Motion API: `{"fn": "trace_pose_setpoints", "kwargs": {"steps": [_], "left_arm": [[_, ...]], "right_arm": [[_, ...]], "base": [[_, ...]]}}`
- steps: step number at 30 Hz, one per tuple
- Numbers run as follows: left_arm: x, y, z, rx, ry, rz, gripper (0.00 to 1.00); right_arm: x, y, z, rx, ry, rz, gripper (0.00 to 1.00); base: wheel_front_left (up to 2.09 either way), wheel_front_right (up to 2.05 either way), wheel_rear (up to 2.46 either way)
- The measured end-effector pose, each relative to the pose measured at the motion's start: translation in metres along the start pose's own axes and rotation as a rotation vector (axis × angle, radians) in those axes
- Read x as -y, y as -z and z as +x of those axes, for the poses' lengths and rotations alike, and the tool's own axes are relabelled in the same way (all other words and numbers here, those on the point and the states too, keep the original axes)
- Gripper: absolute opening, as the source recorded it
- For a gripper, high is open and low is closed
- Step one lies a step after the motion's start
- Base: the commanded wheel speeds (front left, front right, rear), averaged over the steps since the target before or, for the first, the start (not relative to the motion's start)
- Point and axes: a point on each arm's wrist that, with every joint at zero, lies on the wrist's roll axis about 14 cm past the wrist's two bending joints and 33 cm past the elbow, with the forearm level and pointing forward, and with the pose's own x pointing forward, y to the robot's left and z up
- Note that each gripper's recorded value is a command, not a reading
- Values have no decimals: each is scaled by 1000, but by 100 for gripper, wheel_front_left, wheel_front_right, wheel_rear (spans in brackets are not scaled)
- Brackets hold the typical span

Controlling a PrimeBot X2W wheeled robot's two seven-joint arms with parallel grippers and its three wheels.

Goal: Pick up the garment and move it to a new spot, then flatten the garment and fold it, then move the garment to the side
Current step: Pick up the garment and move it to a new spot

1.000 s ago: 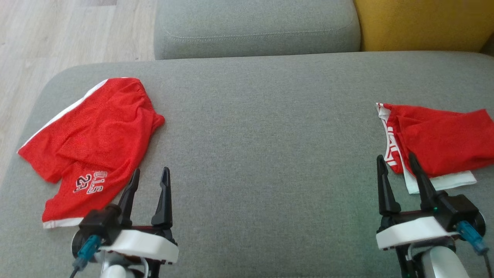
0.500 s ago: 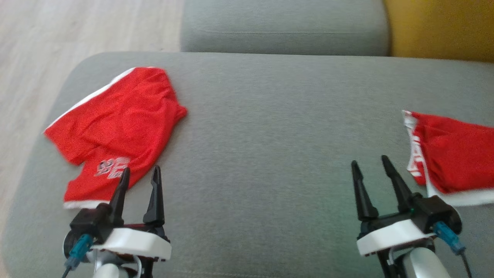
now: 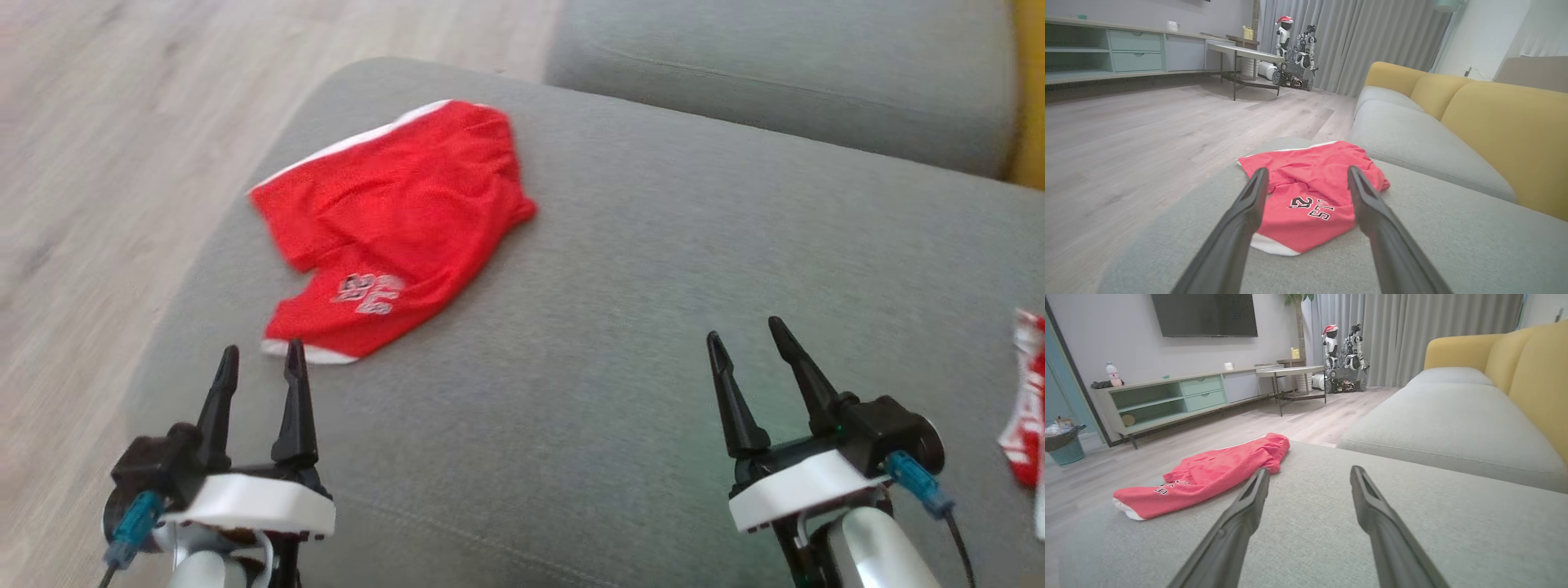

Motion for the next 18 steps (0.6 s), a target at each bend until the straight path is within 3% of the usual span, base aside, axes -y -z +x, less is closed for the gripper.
{"fn": "trace_pose_setpoints", "kwargs": {"steps": [11,18], "left_arm": [[-33,-7,-17,18,-104,10,100],[-37,-3,-15,4,-117,16,100]], "right_arm": [[-34,4,17,-11,-113,11,100],[-35,10,16,-27,-117,18,100]], "base": [[0,0,0],[0,0,0]]}}
